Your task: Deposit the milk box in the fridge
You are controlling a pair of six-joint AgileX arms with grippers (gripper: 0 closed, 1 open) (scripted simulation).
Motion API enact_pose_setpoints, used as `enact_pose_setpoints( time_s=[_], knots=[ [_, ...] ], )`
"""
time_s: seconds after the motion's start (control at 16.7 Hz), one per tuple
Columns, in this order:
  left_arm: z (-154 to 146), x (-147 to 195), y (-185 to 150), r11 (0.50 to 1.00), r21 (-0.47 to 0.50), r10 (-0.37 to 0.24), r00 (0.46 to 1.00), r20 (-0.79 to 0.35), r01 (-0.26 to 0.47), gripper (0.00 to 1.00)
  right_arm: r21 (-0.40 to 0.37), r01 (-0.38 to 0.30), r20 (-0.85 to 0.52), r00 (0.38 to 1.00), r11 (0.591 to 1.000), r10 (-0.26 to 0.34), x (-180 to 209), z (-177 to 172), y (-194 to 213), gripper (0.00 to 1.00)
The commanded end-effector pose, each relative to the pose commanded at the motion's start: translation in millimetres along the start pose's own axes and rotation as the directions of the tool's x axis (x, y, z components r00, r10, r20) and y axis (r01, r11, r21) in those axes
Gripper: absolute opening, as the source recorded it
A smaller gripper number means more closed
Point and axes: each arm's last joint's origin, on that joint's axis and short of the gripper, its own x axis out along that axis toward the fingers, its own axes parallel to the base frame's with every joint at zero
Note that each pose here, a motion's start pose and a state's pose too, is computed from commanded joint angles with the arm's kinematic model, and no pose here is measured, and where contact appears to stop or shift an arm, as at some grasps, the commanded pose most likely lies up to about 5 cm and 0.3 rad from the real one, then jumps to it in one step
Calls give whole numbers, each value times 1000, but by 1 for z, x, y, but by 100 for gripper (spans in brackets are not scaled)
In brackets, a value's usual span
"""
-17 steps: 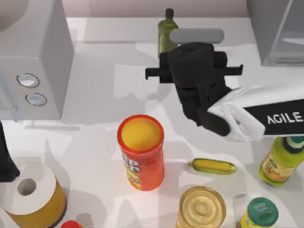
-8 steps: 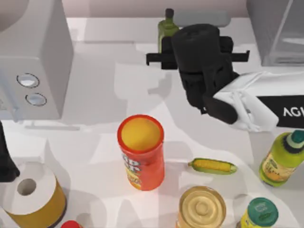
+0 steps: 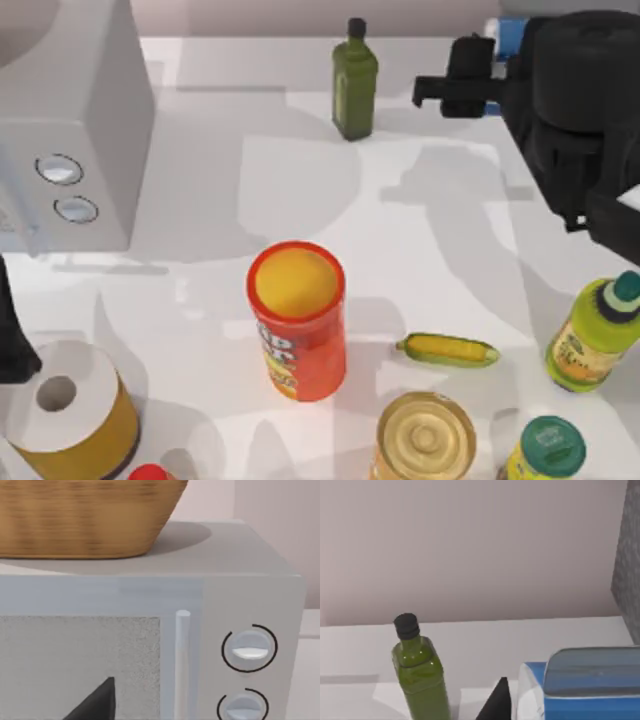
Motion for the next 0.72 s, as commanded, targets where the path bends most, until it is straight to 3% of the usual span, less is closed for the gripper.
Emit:
enact_pose_setpoints(
  time_s=[0.3,0.54,0.72],
  knots=[
    [0,0,0,1000,0,0,1000,0,0,100,30,-30,122,992,999,26,-87,17,-90,0],
    [0,0,0,1000,0,0,1000,0,0,100,12,-31,224,974,999,28,-150,-17,-139,0],
    [0,0,0,1000,0,0,1000,0,0,100,-21,-11,258,966,1000,16,-171,-57,-160,0]
  ],
)
